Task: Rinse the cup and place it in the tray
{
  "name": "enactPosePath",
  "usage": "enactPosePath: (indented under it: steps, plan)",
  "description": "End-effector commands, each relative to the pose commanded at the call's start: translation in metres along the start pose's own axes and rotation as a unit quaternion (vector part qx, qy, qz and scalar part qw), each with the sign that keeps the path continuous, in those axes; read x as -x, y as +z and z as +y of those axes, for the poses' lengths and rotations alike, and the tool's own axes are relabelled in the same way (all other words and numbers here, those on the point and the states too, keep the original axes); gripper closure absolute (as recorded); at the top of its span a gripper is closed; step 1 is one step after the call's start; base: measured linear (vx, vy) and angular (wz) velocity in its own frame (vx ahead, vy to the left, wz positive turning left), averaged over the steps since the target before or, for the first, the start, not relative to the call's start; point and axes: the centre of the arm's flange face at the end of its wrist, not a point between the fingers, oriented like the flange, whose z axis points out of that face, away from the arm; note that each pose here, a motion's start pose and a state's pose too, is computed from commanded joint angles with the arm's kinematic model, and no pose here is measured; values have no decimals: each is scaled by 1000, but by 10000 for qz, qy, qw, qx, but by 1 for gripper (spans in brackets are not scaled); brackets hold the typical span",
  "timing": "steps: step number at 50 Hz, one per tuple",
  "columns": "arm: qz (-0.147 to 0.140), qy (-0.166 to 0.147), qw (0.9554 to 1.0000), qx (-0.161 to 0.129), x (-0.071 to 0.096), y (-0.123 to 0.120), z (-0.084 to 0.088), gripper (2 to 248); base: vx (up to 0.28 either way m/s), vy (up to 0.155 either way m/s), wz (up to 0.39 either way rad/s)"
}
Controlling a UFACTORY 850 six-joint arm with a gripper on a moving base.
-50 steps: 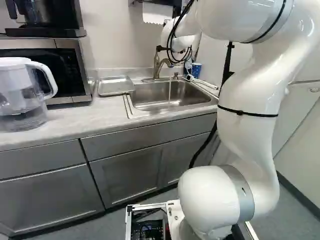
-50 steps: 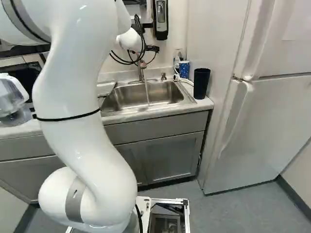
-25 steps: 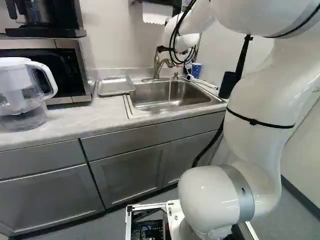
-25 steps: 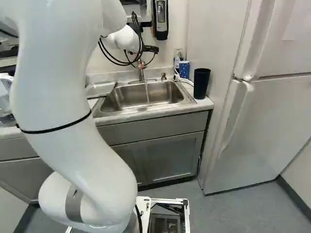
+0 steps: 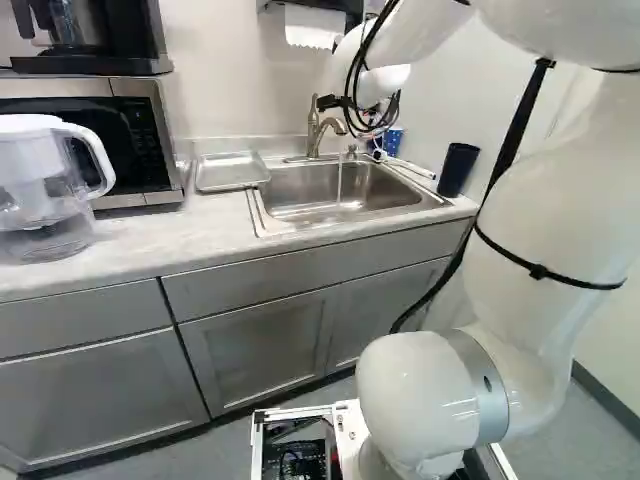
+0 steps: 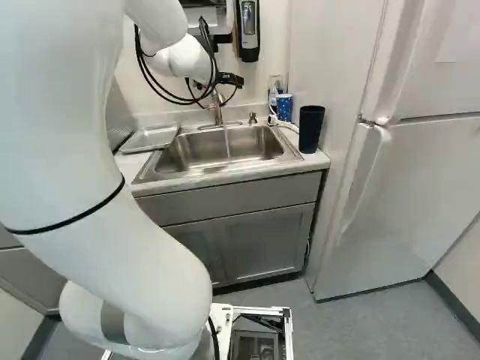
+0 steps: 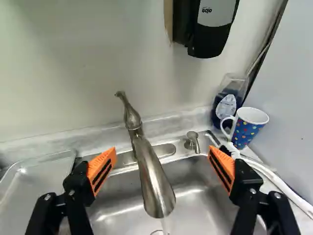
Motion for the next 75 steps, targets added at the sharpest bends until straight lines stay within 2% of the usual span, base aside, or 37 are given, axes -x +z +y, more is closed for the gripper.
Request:
enactPosePath:
  steps: [14,27,41,52,58,75]
  plan:
    - [-343,0,9994,0,17,-27,1,3,0,0,0]
    - [-768,0,9970,0,35,-54,1,3,0,0,0]
    - [-1287,1,9917,-1,57,-82,2,3,0,0,0]
    - [-1659,1,9861,-1,67,-92,2,3,0,0,0]
    - [-1757,1,9845,-1,69,-93,2,3,0,0,0]
    - [-1760,1,9844,-1,69,-93,2,3,0,0,0]
